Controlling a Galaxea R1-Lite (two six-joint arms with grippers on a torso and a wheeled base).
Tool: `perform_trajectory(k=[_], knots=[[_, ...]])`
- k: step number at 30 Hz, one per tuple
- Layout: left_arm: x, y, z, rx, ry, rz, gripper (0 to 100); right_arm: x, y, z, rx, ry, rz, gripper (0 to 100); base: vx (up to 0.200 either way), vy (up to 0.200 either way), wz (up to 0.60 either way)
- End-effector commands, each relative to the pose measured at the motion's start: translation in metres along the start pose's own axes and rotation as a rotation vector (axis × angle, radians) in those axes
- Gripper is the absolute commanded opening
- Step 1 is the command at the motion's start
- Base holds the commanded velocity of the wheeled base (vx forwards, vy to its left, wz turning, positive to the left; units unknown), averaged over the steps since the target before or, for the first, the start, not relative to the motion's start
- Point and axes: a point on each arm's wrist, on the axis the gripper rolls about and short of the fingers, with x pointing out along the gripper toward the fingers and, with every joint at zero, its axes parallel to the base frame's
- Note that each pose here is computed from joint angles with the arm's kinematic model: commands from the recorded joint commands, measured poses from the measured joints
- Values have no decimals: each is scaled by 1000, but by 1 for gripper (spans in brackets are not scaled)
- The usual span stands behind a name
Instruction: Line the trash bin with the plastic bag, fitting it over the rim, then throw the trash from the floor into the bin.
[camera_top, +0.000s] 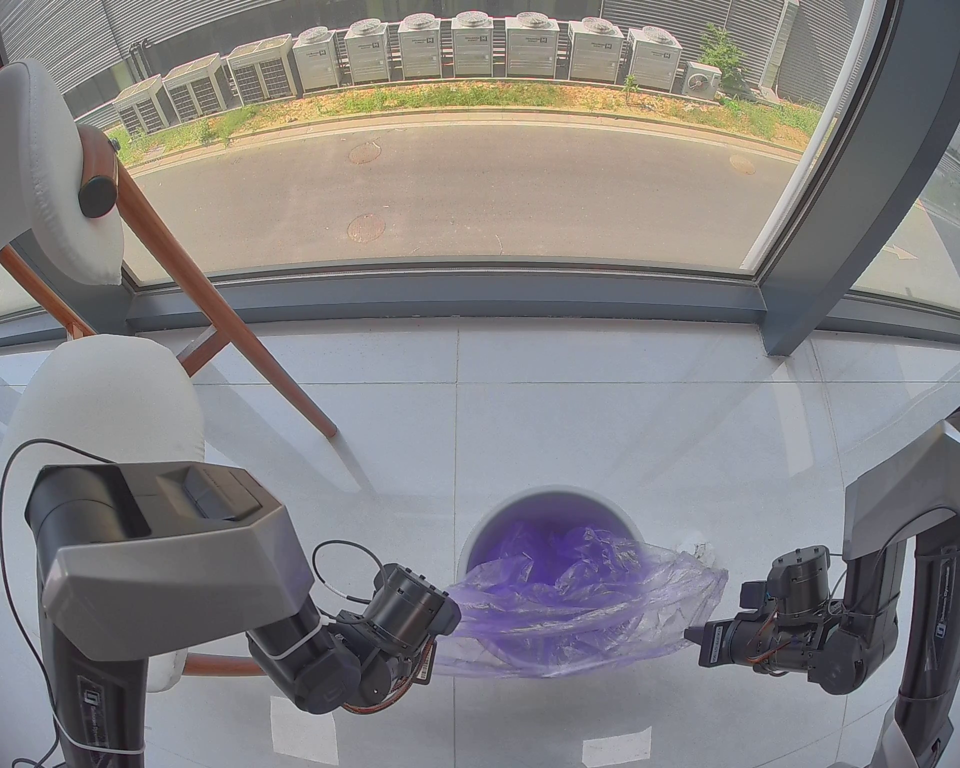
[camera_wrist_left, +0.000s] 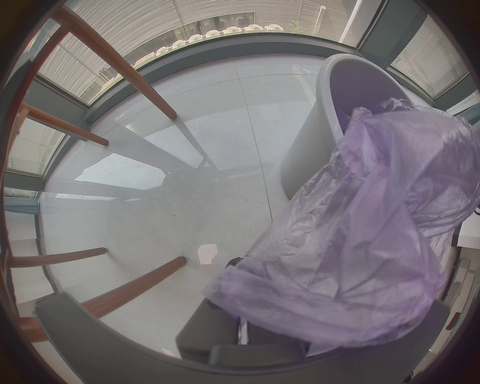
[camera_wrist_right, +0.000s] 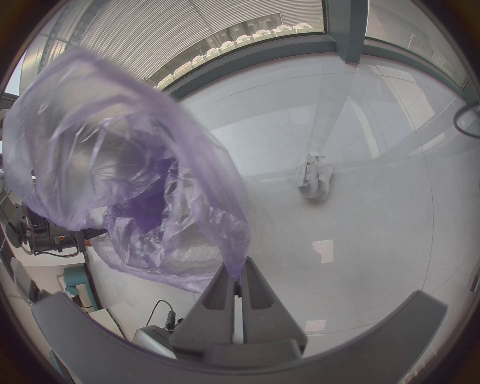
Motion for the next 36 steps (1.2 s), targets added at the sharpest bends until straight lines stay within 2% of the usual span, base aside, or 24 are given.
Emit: perform_trajectory(k=[1, 9, 13, 16, 20, 21, 24, 27, 34, 36], knots=[[16, -1, -6, -6, -1, 6, 0, 13, -9, -2, 10, 12, -28, 0, 0, 0, 0], [23, -7, -4, -25, -54, -22, 0, 20, -9, 2, 7, -5, -24, 0, 0, 0, 0], [24, -10, -2, -30, -63, -31, 0, 24, -8, 8, 0, -45, -12, 0, 0, 0, 0], [26, -12, 10, -55, -97, -38, 0, 31, -7, 17, -10, -103, 6, 0, 0, 0, 0], [25, -12, 8, -47, -91, -36, 0, 31, -7, 17, -24, -103, 4, 0, 0, 0, 0], [24, -11, 7, -47, -87, -35, 100, 30, -7, 15, -31, -95, 4, 100, 0, 0, 0], [21, -10, 1, -36, -75, -32, 100, 24, -8, 10, -43, -78, -3, 100, 0, 0, 0], [12, -11, 2, -38, -95, -49, 100, 13, -5, 8, -52, -99, 4, 100, 0, 0, 0], [-43, -10, -1, -15, -181, -135, 100, -32, 1, -2, -92, -101, 59, 100, 0, 0, 0], [-66, -9, -1, 2, -215, -172, 100, -40, 0, 6, -103, -156, 69, 100, 0, 0, 0]])
